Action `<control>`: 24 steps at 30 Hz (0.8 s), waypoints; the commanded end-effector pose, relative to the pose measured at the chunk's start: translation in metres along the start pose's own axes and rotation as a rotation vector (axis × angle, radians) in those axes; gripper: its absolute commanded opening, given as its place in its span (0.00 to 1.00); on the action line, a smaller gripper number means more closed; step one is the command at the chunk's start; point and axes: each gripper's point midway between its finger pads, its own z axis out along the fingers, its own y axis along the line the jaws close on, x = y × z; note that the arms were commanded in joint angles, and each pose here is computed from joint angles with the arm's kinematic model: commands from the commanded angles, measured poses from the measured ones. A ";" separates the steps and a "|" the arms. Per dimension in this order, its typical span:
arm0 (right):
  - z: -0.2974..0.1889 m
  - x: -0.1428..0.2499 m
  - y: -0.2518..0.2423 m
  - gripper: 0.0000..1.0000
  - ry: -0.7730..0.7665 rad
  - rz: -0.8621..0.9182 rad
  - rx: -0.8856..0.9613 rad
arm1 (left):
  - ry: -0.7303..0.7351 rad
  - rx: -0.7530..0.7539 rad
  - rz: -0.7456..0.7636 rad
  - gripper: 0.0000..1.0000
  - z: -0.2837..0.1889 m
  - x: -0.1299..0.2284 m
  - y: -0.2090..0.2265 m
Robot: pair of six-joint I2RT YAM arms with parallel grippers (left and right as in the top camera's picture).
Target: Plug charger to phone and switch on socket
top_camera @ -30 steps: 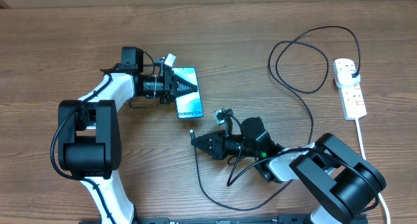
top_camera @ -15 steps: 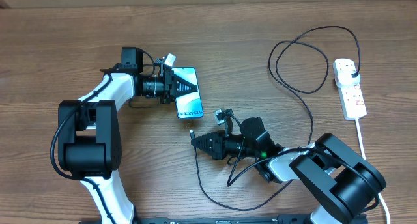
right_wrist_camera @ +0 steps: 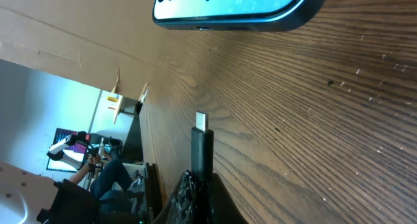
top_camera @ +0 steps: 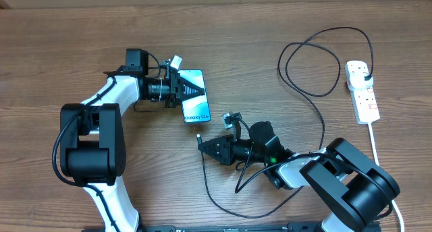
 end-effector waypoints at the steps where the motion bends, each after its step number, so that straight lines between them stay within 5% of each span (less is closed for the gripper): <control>1: 0.000 -0.001 0.002 0.04 -0.008 -0.016 -0.002 | 0.009 0.041 0.012 0.04 0.000 -0.003 -0.012; 24: 0.000 -0.006 0.001 0.04 -0.031 -0.015 0.006 | 0.005 0.042 0.044 0.04 0.000 -0.004 -0.013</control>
